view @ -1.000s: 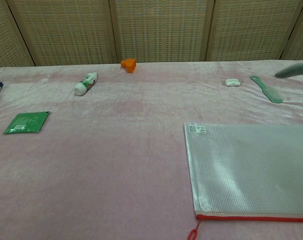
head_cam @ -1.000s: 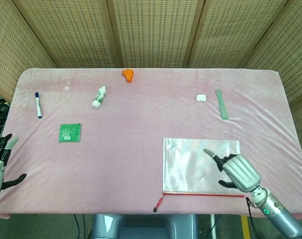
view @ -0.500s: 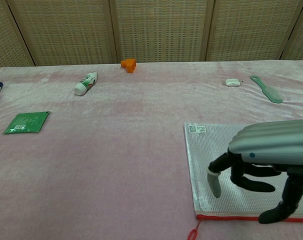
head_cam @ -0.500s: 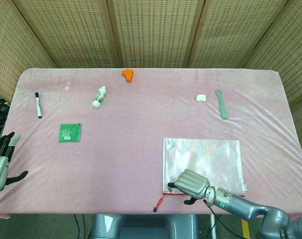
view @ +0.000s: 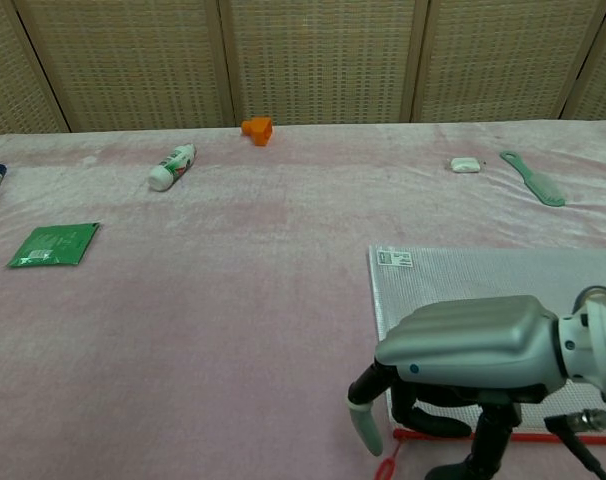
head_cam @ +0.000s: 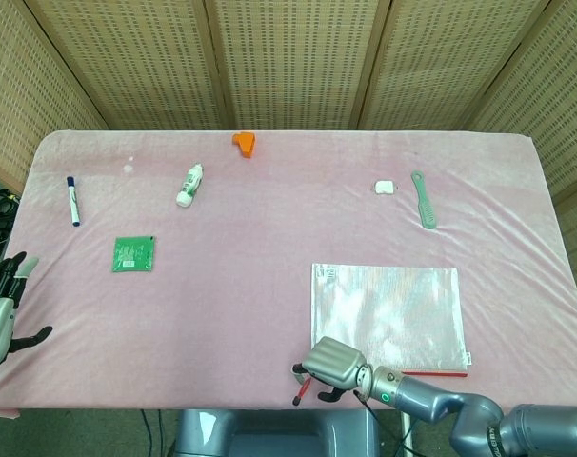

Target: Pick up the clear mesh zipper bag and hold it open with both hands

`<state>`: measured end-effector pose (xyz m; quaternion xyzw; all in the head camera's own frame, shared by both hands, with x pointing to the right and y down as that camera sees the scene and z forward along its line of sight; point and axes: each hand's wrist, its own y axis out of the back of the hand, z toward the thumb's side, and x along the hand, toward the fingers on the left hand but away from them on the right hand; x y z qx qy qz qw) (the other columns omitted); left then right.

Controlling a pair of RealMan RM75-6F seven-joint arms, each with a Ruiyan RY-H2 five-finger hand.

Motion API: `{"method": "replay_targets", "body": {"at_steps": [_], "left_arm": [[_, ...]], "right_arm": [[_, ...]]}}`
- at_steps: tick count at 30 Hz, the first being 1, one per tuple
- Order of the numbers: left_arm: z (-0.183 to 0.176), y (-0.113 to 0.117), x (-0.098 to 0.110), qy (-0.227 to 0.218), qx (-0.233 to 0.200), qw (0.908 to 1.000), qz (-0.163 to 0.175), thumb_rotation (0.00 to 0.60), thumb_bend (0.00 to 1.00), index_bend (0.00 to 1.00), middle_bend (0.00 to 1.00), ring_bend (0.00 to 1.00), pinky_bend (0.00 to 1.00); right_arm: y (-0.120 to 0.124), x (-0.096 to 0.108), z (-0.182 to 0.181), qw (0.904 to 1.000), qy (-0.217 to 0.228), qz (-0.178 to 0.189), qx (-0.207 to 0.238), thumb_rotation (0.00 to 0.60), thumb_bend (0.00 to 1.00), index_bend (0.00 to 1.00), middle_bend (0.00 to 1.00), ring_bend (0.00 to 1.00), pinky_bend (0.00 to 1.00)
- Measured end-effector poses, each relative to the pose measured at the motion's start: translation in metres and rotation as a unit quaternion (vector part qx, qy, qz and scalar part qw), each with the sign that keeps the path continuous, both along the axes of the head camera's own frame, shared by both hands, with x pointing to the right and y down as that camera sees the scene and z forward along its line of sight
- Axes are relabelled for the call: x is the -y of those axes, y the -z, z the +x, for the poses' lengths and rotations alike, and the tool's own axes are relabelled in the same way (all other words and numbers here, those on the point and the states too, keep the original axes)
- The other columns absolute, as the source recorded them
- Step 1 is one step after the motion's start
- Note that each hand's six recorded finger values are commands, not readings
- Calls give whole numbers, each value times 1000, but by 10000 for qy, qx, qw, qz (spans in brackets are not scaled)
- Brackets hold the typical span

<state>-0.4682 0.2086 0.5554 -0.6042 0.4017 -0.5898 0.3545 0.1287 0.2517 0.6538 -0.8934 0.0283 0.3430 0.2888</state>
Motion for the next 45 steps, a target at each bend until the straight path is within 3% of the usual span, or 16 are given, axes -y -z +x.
{"method": "replay_targets", "body": {"at_steps": [19, 39, 45], "left_arm": [[-2, 0, 1, 40, -17, 10000, -7, 600, 0, 0, 0, 0, 0], [-3, 2, 1, 45, -41, 10000, -1, 600, 0, 0, 0, 0, 0], [-3, 1, 1, 37, -36, 10000, -14, 600, 0, 0, 0, 0, 0]], "right_arm": [[-28, -17, -24, 9997, 114, 222, -67, 600, 481, 504, 895, 876, 1000], [-38, -25, -22, 9995, 60, 297, -132, 600, 486, 572, 903, 878, 1000], [-38, -25, -22, 9995, 7, 287, -97, 600, 537, 595, 906, 878, 1000]]}}
